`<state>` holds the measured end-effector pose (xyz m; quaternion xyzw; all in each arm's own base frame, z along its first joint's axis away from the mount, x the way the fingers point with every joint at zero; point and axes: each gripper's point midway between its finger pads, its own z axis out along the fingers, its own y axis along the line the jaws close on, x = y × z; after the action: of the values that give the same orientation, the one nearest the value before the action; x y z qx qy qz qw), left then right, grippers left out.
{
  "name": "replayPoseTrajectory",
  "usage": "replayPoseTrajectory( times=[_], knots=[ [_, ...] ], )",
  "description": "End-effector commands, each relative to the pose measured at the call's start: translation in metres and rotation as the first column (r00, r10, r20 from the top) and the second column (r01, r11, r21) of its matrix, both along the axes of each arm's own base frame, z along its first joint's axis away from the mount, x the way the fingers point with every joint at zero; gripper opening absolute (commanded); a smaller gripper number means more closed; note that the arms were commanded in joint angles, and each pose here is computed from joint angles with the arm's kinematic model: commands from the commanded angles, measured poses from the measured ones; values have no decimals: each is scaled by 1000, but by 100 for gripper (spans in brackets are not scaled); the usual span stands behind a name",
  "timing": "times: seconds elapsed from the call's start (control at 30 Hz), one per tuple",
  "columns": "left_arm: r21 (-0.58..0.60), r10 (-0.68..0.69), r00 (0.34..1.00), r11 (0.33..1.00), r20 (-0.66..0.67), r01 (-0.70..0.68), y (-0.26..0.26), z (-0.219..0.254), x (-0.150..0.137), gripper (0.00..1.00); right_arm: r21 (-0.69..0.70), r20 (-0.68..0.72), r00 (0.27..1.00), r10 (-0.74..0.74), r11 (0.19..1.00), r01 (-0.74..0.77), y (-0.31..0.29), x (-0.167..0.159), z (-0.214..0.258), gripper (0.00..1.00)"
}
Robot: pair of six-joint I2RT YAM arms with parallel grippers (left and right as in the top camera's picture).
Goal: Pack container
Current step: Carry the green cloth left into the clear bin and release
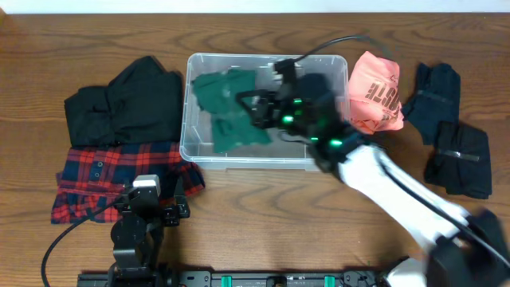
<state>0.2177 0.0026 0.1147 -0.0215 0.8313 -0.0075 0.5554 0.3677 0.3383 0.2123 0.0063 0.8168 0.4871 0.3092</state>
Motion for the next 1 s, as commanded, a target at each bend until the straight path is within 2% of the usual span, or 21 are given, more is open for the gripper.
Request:
replayPoseTrajectory(
  times=[0.0,0.17,0.47,0.5,0.53,0.57,0.7,0.97],
  knots=[
    [8,-12,1000,1000,-10,12,-1,-7,0,98,99,-173,980,-94,989,112,12,14,-23,1],
    [8,-12,1000,1000,-10,12,-1,-7,0,98,113,-349,927,-139,976,188,20,23,-76,1],
    [8,-12,1000,1000,-10,12,-1,-7,0,98,0,-395,893,-218,972,237,8,34,-140,1],
    [8,-12,1000,1000,-10,12,-1,-7,0,98,-15,-377,900,-217,973,229,5,36,-143,4],
    [8,-12,1000,1000,-10,12,-1,-7,0,98,-27,-353,911,-213,976,218,3,38,-143,13],
    [8,-12,1000,1000,-10,12,-1,-7,0,98,-40,-317,926,-202,979,200,1,41,-142,20],
    [8,-12,1000,1000,-10,12,-1,-7,0,98,-59,-154,983,-98,994,89,-11,49,-113,38],
    [8,-12,1000,1000,-10,12,-1,-7,0,98,-231,75,984,-161,957,174,-111,55,-21,52]
  ],
)
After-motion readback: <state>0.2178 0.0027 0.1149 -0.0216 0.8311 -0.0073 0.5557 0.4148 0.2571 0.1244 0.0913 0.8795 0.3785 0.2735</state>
